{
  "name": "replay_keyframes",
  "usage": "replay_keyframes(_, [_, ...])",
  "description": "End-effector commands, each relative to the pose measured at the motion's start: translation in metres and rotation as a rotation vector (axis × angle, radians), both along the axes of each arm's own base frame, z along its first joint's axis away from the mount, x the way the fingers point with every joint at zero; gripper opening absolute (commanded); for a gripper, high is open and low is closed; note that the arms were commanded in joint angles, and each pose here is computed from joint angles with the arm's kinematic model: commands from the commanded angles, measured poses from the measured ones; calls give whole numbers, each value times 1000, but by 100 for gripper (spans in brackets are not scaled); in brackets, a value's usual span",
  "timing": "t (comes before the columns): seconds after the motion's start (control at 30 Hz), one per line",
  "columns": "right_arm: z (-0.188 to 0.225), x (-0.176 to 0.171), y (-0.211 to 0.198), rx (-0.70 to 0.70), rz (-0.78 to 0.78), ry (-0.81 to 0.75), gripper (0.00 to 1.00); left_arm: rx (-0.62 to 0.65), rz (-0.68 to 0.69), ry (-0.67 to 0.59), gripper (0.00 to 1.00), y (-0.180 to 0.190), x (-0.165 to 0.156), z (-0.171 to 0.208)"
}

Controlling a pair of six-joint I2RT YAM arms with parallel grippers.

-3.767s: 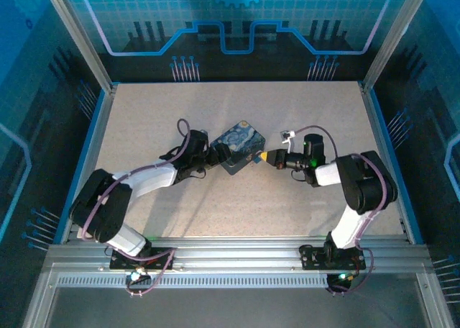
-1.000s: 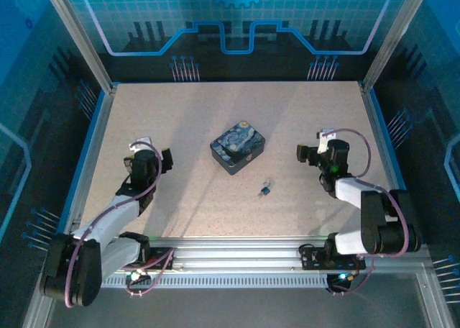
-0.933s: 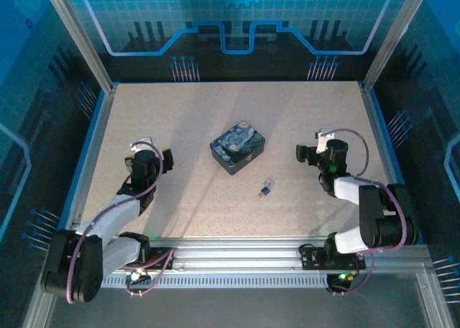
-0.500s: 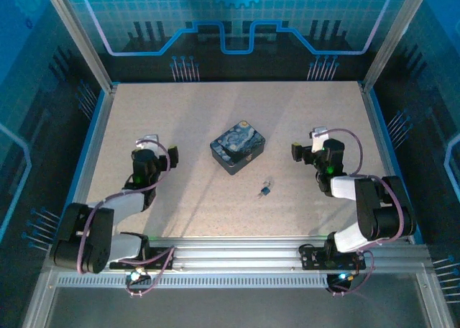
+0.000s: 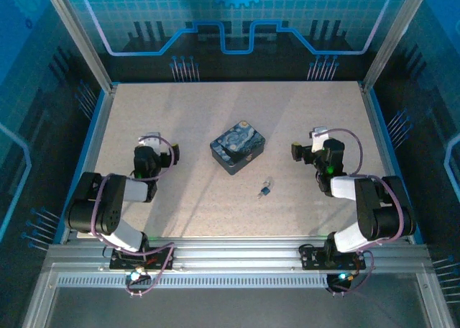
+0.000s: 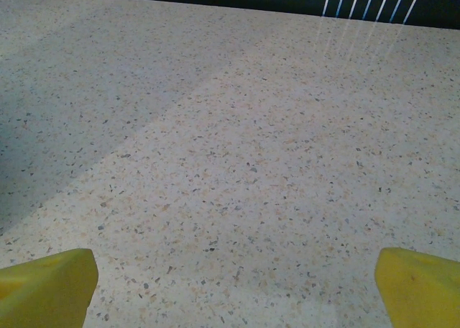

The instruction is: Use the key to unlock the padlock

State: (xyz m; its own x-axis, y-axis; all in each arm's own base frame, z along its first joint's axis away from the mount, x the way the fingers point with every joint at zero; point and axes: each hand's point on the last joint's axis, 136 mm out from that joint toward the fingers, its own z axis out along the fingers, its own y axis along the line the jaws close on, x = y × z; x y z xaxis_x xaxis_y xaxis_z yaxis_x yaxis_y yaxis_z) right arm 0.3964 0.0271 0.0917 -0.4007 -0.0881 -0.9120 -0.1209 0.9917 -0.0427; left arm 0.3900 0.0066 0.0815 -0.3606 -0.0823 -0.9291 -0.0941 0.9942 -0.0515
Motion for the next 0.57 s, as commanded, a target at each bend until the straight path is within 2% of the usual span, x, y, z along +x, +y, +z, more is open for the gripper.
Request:
replay_keyframes(0.0, [2,1,6,-10,23,-18,100,-26,-11,-46,99,-1,7,14])
replay_keyframes(0.53, [2,0,6,-10,22,-16,100,-24,-10,-47,99,0,7,14])
